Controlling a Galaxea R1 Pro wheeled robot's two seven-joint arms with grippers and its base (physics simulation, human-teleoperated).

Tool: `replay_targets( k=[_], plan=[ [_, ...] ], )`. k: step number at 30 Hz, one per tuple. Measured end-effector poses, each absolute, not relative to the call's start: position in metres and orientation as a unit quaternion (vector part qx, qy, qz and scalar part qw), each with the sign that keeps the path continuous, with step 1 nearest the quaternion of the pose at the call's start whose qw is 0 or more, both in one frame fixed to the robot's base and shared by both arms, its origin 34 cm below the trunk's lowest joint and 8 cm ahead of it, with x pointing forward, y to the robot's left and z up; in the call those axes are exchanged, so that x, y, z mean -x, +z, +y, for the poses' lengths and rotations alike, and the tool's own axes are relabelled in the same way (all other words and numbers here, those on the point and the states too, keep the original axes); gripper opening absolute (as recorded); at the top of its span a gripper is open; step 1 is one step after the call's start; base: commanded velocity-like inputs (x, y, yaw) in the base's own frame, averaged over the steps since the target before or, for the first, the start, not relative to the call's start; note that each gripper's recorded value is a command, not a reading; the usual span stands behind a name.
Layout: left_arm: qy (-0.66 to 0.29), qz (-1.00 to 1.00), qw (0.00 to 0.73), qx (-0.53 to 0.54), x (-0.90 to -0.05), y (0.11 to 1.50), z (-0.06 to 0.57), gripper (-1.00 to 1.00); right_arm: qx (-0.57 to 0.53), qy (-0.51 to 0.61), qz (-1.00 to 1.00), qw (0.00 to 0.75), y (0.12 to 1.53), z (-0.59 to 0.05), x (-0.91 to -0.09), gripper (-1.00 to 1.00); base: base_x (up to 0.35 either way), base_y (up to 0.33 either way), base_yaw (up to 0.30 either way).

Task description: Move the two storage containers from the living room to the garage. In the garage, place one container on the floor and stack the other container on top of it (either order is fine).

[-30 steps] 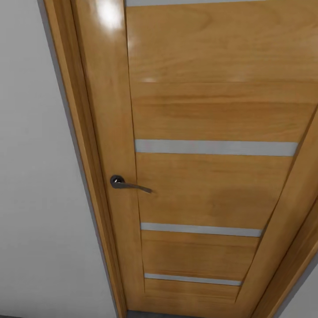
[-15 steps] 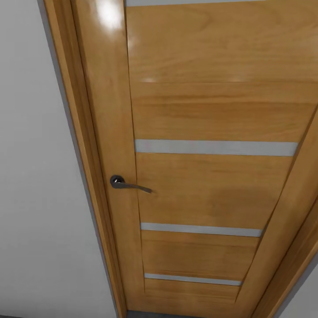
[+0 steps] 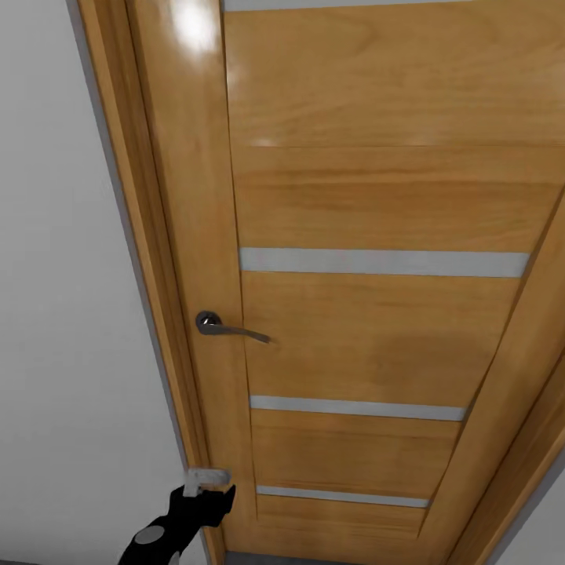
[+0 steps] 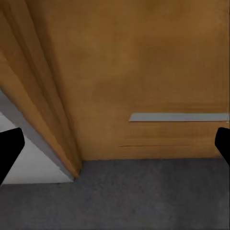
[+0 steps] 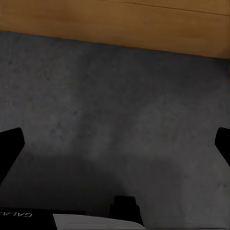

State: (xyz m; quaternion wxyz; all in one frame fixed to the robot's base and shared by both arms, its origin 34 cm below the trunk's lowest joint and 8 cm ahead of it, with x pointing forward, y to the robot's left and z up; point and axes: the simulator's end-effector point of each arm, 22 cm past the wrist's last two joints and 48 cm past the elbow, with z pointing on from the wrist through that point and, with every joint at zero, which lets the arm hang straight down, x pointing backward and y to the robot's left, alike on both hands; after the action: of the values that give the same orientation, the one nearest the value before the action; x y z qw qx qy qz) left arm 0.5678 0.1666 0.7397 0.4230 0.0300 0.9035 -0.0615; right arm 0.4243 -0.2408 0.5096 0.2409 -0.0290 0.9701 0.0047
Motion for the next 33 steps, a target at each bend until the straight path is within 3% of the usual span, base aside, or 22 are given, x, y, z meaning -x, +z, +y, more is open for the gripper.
replay_targets(
  k=[13,33],
  plan=[
    [-0.094,0.881,0.456,-0.082,-0.614,0.801,0.104,1.00,0.048,0.008,0.966,0.254,0.510,-0.233,-0.425,1.00,0.000,0.000,0.000],
    [-0.049,0.824,0.560,-0.071,-0.720,0.935,0.121,1.00,0.049,0.010,0.968,0.246,0.505,-0.231,-0.418,1.00,0.000,0.000,0.000]
  ],
)
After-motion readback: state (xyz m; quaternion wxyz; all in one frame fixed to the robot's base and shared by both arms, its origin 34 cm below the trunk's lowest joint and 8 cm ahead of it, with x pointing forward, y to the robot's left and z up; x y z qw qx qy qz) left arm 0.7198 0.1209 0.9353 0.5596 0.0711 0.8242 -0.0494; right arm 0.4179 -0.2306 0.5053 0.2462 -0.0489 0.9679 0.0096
